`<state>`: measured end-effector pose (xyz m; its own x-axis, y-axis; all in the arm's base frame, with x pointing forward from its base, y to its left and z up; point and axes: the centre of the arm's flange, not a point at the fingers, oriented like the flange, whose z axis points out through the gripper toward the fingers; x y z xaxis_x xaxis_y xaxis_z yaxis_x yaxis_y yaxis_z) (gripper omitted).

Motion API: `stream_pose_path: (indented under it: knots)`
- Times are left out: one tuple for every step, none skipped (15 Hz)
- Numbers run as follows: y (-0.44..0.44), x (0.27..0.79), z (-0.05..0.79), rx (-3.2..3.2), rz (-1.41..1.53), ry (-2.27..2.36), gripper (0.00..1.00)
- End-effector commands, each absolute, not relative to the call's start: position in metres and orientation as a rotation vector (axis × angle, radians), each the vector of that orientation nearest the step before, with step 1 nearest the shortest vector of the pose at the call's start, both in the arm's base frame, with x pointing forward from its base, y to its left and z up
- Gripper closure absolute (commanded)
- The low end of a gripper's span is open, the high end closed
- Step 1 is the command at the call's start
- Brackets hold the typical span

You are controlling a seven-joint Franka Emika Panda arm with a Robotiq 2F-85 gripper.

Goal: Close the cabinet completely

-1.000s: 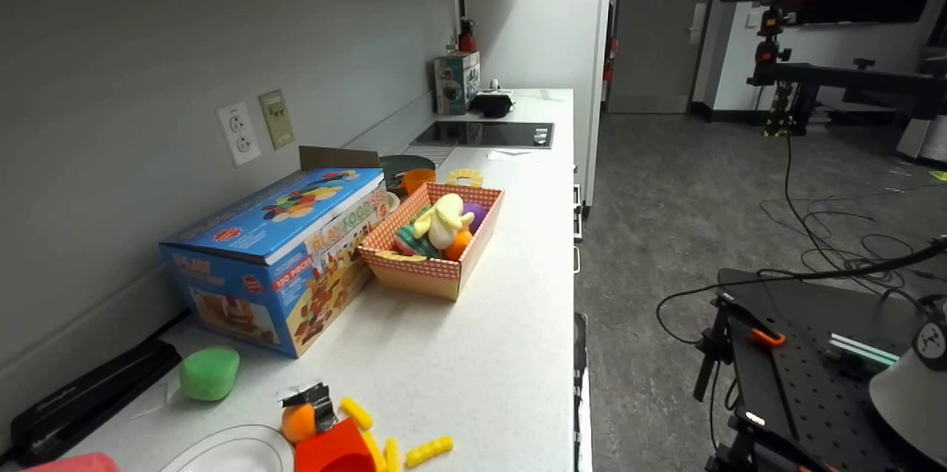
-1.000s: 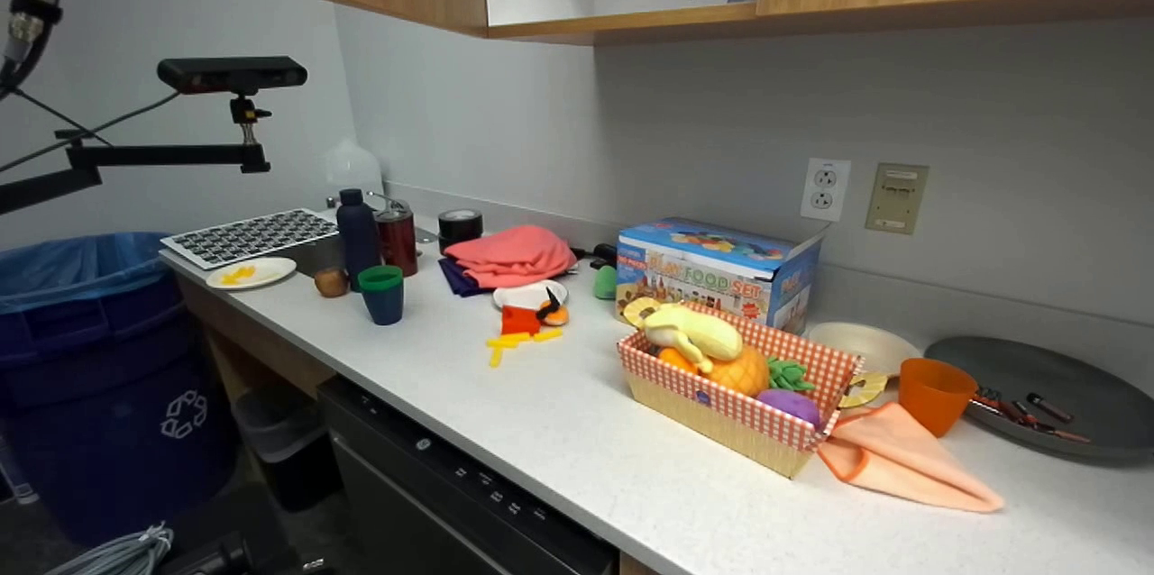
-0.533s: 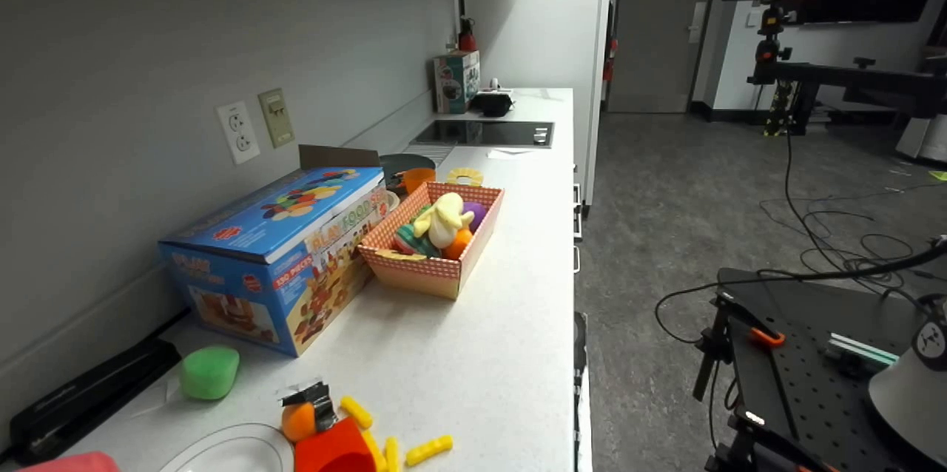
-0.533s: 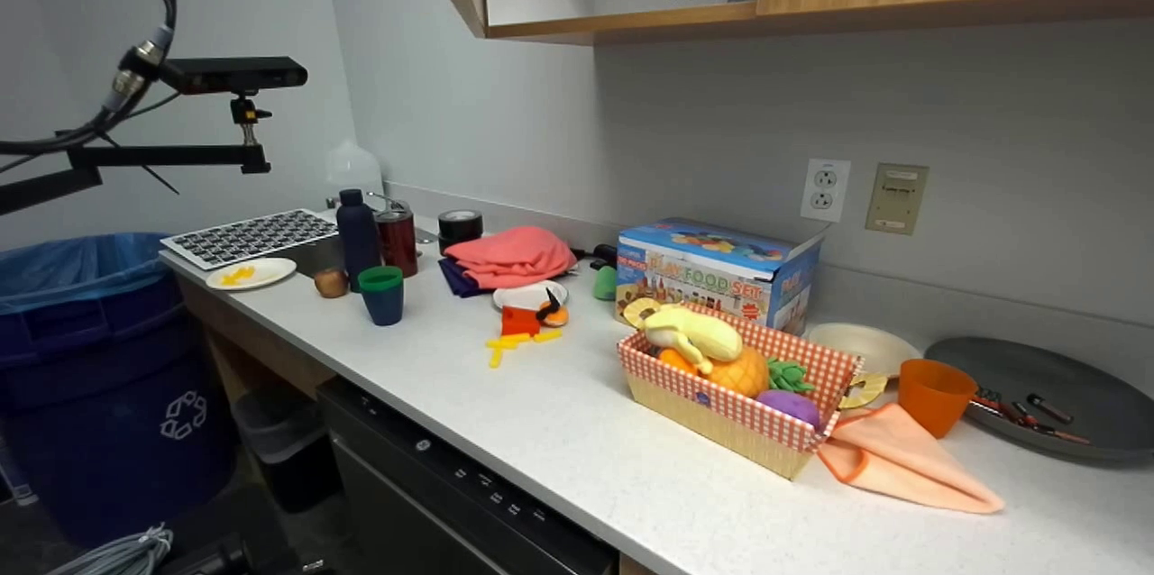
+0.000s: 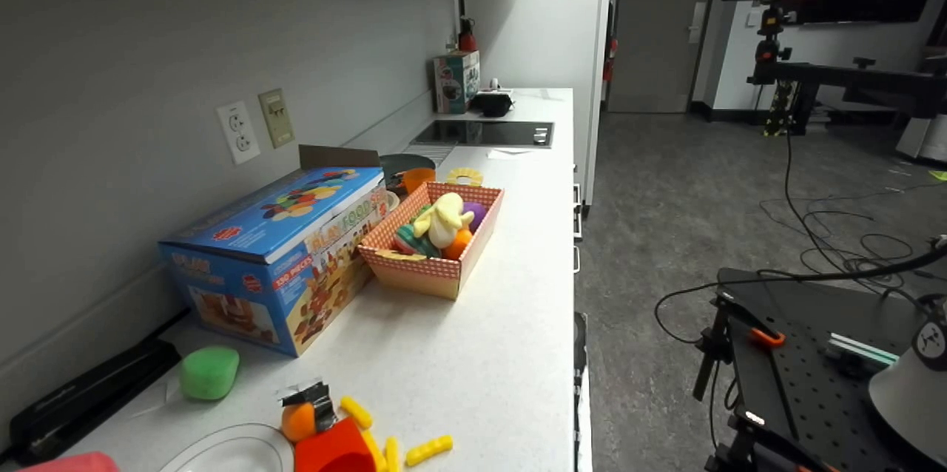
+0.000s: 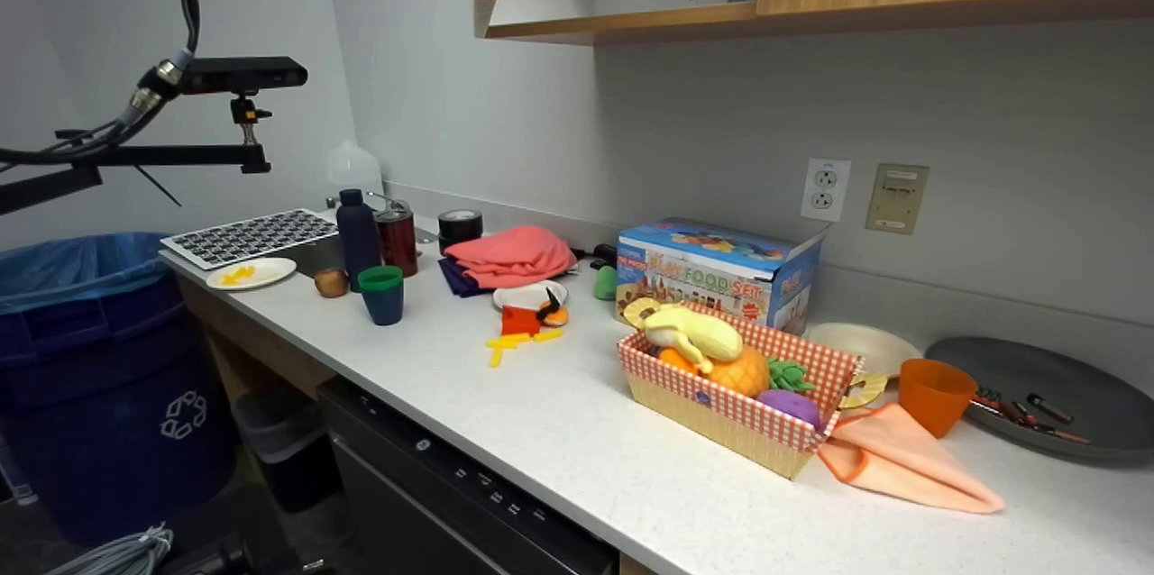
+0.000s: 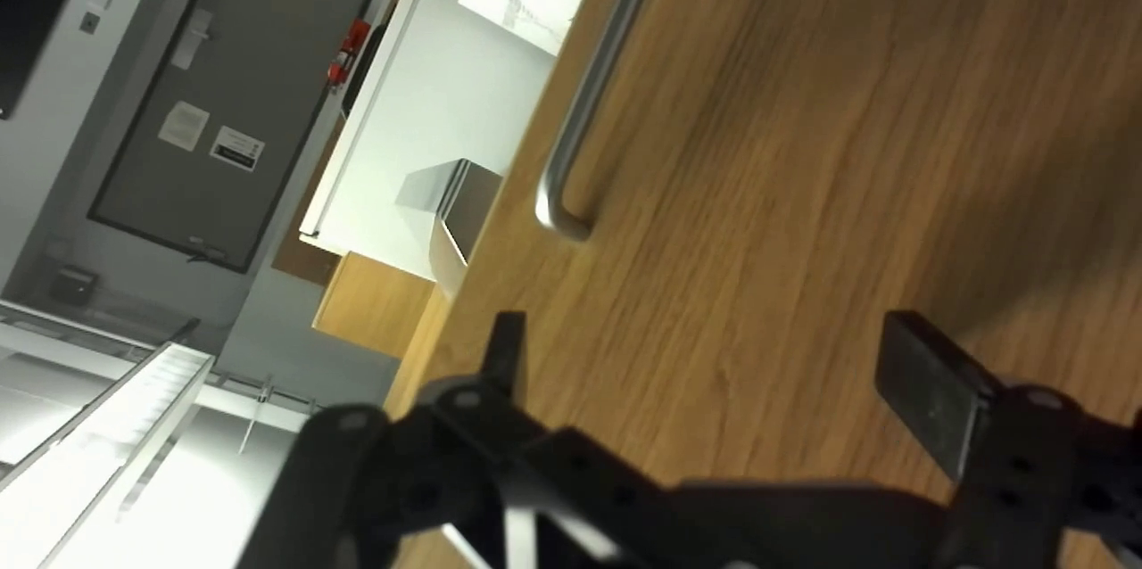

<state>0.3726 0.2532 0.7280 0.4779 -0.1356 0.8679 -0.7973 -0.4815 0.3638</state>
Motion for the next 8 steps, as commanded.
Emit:
stream_pose_path:
  knots:
    - [0.255, 0.372, 0.729, 1.921, 1.027, -0.773, 0.00]
    - [0.255, 0.372, 0.729, 1.924, 1.026, -0.774, 0.00]
    - [0.254, 0.373, 0.730, 1.926, 1.025, -0.775, 0.00]
    - [0.254, 0.373, 0.730, 1.926, 1.025, -0.775, 0.00]
    - [0.254, 0.373, 0.730, 1.927, 1.024, -0.776, 0.00]
    - [0.252, 0.376, 0.734, 1.956, 1.027, -0.774, 0.00]
    - [0.242, 0.388, 0.737, 1.974, 1.032, -0.790, 0.00]
    - [0.231, 0.400, 0.736, 1.982, 1.033, -0.805, 0.00]
